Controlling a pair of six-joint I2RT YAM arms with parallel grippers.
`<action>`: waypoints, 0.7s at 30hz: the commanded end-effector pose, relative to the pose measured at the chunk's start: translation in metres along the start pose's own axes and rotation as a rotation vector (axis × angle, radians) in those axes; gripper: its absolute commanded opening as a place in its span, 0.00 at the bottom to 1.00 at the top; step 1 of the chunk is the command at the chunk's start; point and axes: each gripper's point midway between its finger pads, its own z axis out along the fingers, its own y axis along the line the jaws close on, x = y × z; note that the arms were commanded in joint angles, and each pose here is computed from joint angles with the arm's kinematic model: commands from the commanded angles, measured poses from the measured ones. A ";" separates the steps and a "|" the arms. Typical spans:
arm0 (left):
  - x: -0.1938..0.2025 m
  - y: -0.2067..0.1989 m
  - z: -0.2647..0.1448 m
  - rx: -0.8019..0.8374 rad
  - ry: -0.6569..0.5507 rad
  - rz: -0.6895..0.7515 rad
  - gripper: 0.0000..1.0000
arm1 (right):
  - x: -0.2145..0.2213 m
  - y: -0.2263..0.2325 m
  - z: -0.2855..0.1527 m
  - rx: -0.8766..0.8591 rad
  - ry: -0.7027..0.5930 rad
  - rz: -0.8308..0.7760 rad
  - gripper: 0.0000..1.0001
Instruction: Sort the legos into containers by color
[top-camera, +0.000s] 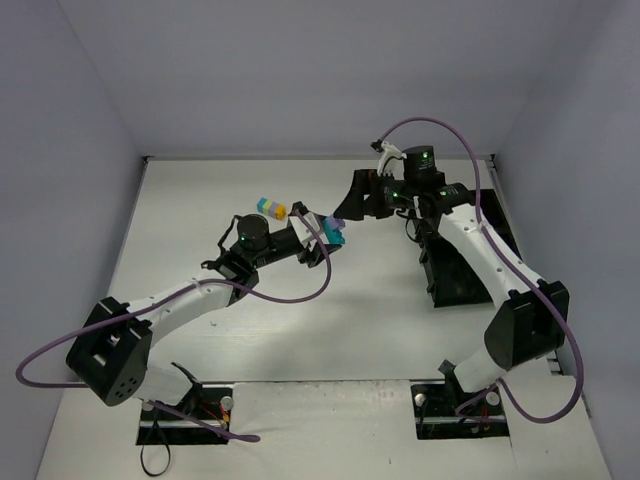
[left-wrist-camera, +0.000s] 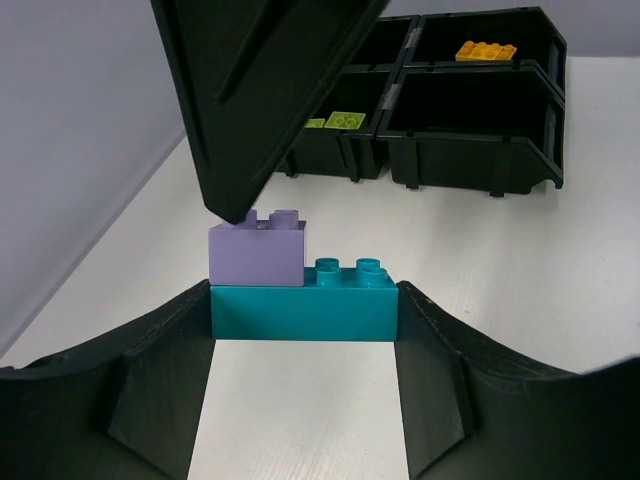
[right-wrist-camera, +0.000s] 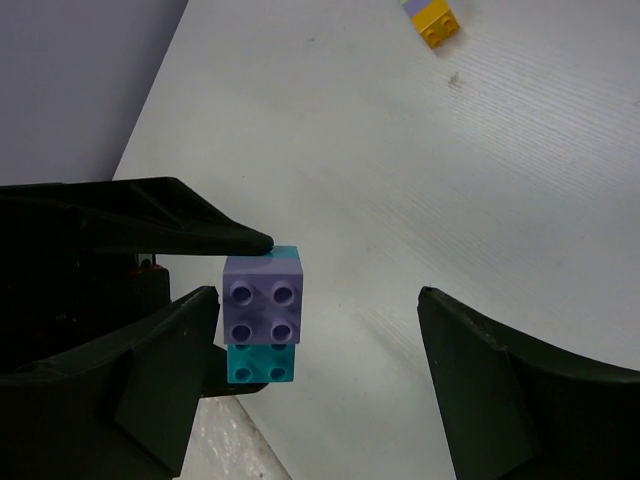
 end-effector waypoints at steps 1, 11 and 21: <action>-0.058 0.012 0.006 -0.009 -0.155 0.097 0.00 | -0.007 0.024 -0.004 -0.097 -0.027 -0.045 0.77; -0.057 0.013 0.008 -0.009 -0.154 0.096 0.00 | 0.004 0.033 0.004 -0.157 0.013 -0.045 0.57; -0.058 0.013 0.008 -0.013 -0.168 0.094 0.00 | 0.013 0.033 0.008 -0.183 0.039 -0.031 0.08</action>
